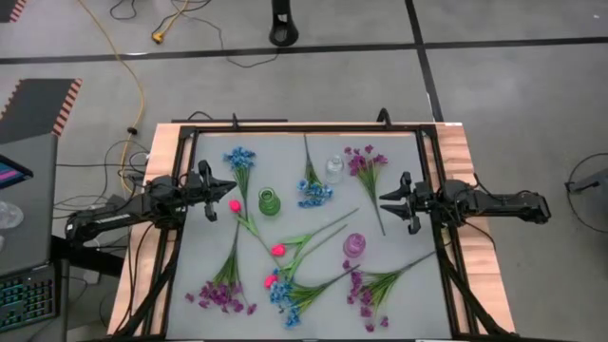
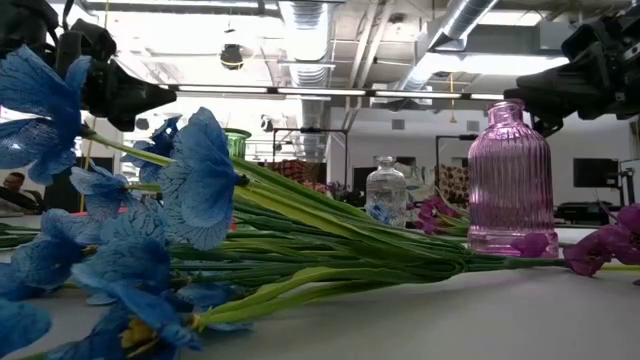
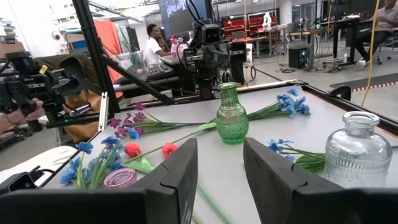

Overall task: Sort flowers into vase by color
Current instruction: Put the top left blue flowers into the green flower vase

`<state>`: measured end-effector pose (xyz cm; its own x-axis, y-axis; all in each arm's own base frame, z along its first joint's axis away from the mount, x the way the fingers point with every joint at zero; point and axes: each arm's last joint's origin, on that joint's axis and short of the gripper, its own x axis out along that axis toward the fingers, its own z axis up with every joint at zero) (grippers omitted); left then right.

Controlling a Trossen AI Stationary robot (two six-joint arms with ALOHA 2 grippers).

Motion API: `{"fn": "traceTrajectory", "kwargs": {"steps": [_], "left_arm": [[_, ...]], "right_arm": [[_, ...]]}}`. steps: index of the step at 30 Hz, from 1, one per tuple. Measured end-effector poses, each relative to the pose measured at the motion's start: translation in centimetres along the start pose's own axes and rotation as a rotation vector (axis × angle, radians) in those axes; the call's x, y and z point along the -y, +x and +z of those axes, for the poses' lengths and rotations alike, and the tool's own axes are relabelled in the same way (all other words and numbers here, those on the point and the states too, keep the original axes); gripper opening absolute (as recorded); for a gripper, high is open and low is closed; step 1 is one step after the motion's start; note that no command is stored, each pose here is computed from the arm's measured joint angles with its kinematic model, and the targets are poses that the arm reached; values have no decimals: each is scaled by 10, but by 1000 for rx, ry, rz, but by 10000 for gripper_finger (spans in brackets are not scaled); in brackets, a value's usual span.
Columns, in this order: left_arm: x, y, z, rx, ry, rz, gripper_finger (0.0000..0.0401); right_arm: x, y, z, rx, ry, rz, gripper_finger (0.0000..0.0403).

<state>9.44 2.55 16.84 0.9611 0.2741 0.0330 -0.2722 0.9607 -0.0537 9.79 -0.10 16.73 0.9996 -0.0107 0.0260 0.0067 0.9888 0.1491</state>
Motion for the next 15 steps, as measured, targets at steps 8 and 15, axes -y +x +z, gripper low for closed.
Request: {"fn": "traceTrajectory", "kwargs": {"steps": [8,15], "left_arm": [[-5,-1,3,42,-100,176,52],[-8,-1,4,84,-232,272,184]], "right_arm": [[0,0,2,20,0,4,157],[0,0,2,24,0,4,157]]}}
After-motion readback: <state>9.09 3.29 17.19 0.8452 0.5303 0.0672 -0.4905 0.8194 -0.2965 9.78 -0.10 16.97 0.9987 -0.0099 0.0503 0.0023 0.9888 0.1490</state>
